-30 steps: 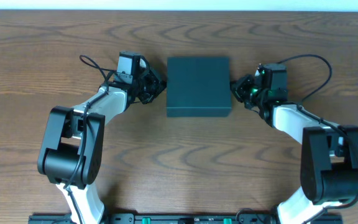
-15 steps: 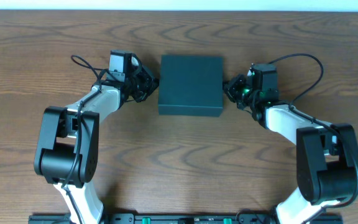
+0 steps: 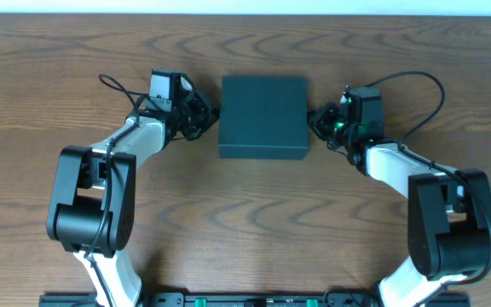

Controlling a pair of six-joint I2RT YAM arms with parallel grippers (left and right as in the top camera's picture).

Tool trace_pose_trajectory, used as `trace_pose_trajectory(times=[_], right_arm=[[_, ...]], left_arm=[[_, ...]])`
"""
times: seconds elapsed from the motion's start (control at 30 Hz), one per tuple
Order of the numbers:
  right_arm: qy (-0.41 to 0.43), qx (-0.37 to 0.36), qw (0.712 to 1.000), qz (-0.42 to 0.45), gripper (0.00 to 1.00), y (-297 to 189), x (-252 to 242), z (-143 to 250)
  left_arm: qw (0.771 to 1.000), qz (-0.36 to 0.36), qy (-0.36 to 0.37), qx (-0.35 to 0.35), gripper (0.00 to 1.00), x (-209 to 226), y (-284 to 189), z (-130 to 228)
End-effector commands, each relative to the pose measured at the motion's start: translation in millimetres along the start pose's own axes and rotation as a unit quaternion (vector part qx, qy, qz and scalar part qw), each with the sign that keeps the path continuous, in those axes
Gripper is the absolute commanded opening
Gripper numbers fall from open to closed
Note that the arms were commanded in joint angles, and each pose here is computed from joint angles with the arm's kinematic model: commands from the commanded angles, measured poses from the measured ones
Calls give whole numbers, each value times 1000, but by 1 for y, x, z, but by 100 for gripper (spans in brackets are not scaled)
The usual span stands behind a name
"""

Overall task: Pack container
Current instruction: 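Release the box and pull both grippers back outward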

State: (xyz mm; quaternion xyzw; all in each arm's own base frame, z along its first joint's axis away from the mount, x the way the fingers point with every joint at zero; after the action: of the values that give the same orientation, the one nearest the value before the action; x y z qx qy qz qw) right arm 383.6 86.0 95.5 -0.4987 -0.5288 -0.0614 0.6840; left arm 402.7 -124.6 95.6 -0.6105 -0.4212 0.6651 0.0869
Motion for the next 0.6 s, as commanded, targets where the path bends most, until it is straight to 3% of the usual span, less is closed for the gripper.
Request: trace_pose_trajectory(times=[0.0, 0.17, 0.3, 0.4, 0.5, 0.53, 0.57], right_arm=[[-22, 11, 1000, -13, 2, -3, 2, -5], [-68, -6, 997, -29, 2, -15, 20, -15], [-126, -20, 992, 2, 2, -38, 45, -30], [-184, -43, 980, 69, 2, -59, 61, -41], [-246, -64, 956, 142, 2, -85, 78, -50], [-264, -73, 947, 167, 6, -95, 84, -53], [-279, -80, 938, 189, 29, -105, 90, -55]], left_arm=[[999, 2, 36, -1, 6, -2, -5, -7], [997, -4, 59, -39, 6, 2, -32, -27], [985, -79, 136, -72, 6, -10, -80, -45], [963, -131, 222, -81, 6, -32, -112, -52], [926, -182, 320, -86, 5, -59, -146, -55], [914, -193, 346, -83, 6, -66, -157, -55], [901, -203, 375, -76, 10, -74, -168, -54]])
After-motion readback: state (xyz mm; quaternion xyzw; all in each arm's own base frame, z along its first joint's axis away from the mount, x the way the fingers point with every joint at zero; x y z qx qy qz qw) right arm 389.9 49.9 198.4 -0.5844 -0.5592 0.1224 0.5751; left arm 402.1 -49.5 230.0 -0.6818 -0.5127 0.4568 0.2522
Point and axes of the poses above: each gripper's point midway between its finger pads, its own y axis out along the fingers, its own x axis along the line the jaws close on, z = x × y, the point moved 8 cm from there along -y, back along the fingers, and after that the axes turned 10 degrees about y, right-handed, at the moved point
